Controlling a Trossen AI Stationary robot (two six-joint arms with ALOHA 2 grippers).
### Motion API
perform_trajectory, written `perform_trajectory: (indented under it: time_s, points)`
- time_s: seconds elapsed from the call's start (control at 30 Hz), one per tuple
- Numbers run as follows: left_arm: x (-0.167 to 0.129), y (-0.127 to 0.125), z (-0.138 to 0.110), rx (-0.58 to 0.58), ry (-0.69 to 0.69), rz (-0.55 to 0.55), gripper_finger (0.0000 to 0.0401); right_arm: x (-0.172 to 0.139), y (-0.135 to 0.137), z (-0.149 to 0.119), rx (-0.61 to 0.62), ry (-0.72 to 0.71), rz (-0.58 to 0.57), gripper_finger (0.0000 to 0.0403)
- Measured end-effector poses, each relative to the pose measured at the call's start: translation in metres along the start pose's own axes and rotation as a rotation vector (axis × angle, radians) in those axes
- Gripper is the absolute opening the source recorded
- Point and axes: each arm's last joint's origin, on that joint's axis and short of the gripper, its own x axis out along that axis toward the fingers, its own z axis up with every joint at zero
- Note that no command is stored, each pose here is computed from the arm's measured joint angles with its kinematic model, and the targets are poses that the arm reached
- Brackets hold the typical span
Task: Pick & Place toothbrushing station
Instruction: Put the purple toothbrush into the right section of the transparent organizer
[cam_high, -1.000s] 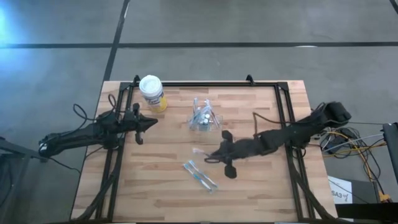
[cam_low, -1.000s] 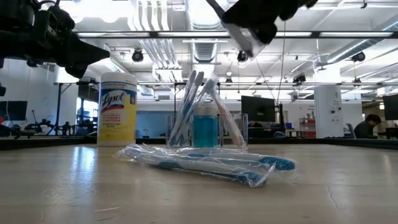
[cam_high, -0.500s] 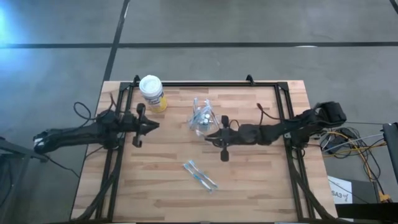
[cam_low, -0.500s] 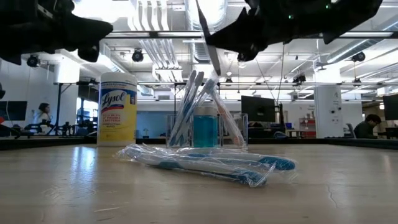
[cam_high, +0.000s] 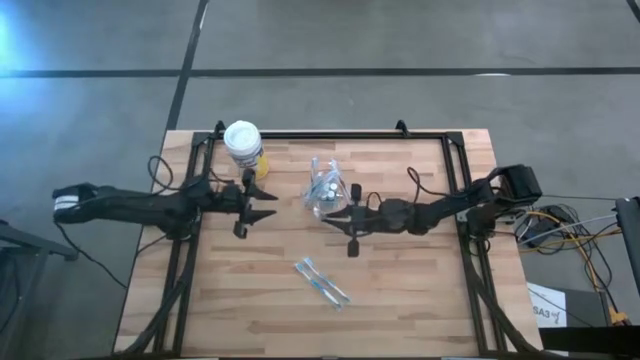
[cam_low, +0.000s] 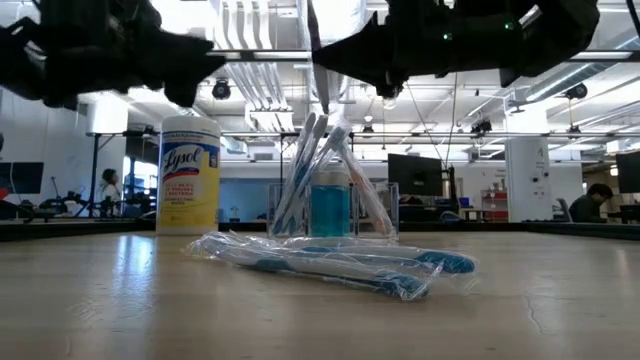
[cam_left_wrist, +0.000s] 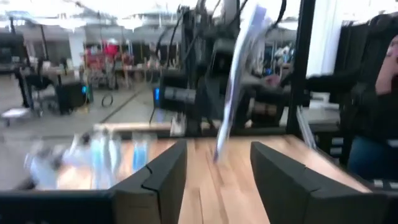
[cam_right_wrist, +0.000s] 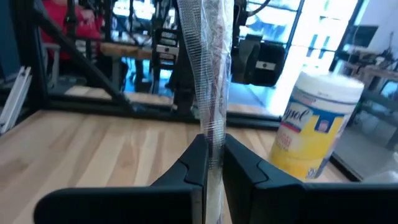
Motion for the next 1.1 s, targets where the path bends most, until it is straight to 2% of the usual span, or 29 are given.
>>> perform_trajectory:
  time_s: [0.07, 0.27, 0.57, 0.67, 0.77, 1.1]
  points:
    - [0.010, 0.001, 0.006, -0.002, -0.013, -0.015, 0.0182, 0.002, 0.000, -0.001, -0.009, -0.031, -0.006, 0.0023]
    - [0.040, 0.002, 0.003, -0.015, 0.068, -0.066, 0.0179, 0.006, 0.001, -0.002, -0.014, -0.113, -0.016, 0.0023]
    - [0.086, 0.009, -0.013, -0.051, 0.176, -0.077, 0.0179, 0.014, 0.002, 0.001, -0.008, -0.148, -0.021, 0.0023]
    - [0.099, 0.008, -0.015, -0.055, 0.188, -0.144, 0.0180, 0.014, 0.002, 0.001, -0.014, -0.160, -0.024, 0.0023]
    - [0.107, 0.006, -0.014, -0.055, 0.182, -0.204, 0.0182, 0.014, 0.003, 0.001, -0.013, -0.165, -0.025, 0.0023]
    - [0.121, 0.006, -0.009, -0.019, 0.163, -0.207, 0.0178, 0.014, 0.002, 0.003, -0.010, -0.184, -0.030, 0.0023]
